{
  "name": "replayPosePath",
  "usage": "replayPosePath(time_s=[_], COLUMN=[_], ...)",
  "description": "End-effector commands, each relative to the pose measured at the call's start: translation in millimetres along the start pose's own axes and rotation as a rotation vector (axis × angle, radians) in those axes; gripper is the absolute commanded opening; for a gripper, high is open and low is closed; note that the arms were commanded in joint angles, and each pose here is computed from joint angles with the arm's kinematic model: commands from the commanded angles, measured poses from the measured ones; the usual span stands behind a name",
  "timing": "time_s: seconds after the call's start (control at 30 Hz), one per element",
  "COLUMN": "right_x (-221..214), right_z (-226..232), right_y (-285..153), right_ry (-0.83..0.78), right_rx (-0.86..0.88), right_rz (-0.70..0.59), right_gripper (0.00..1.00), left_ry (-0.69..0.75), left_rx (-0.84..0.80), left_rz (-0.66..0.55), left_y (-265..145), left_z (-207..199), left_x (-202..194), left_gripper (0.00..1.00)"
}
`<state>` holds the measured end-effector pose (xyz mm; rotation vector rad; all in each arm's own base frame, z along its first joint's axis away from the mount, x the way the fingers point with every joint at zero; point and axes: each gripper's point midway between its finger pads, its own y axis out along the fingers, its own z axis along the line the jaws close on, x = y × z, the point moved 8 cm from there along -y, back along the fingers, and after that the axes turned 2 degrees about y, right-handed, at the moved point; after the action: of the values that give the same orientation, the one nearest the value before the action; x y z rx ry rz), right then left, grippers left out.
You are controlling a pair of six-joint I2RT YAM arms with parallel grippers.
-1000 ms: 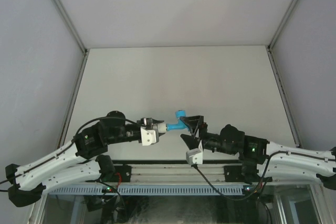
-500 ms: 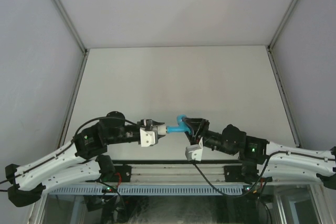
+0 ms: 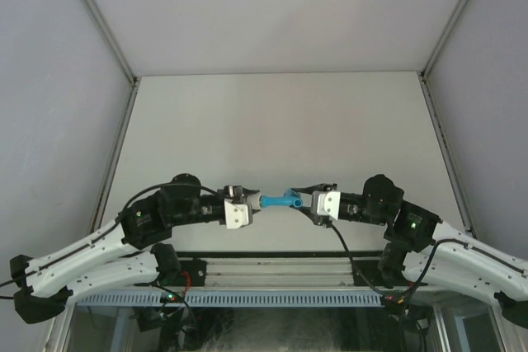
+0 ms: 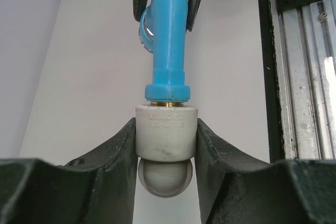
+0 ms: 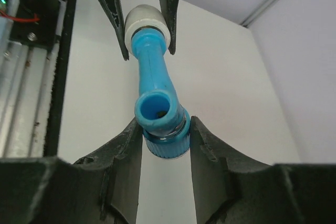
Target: Install the water faucets
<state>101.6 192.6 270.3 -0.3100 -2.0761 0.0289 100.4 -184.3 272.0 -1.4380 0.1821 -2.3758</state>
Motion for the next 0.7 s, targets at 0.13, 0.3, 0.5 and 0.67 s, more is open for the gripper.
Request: replayPosePath(time_s=[0.13,0.3,0.5,0.67], right_x=[33.8,27.7,25.1,14.3], right_z=[-6.8,-10.5,-6.9,-1.0], right_y=[-2.3,11.7,28.6,36.6], right_ry=[0.568,0.969,1.366,1.720], right_rx=[0.068,0.025,0.013,-0.018], right_rz=[-0.184,-0.142,-0.119,-0.137], right_gripper=[0.00,0.00,0.00,0.00], left_ry=[0.050,0.054,0.062,0.067], left_rx=[0.164,0.187,0.229,0.236], left_rz=[0.055,0.076,0.086,0.105], left_y=[-4.4,-3.2,-7.2,-7.1], left_z=[26.3,29.3,32.8,32.8], left_x=[7.0,5.1,5.0,2.3], left_gripper=[0.00,0.00,0.00,0.00])
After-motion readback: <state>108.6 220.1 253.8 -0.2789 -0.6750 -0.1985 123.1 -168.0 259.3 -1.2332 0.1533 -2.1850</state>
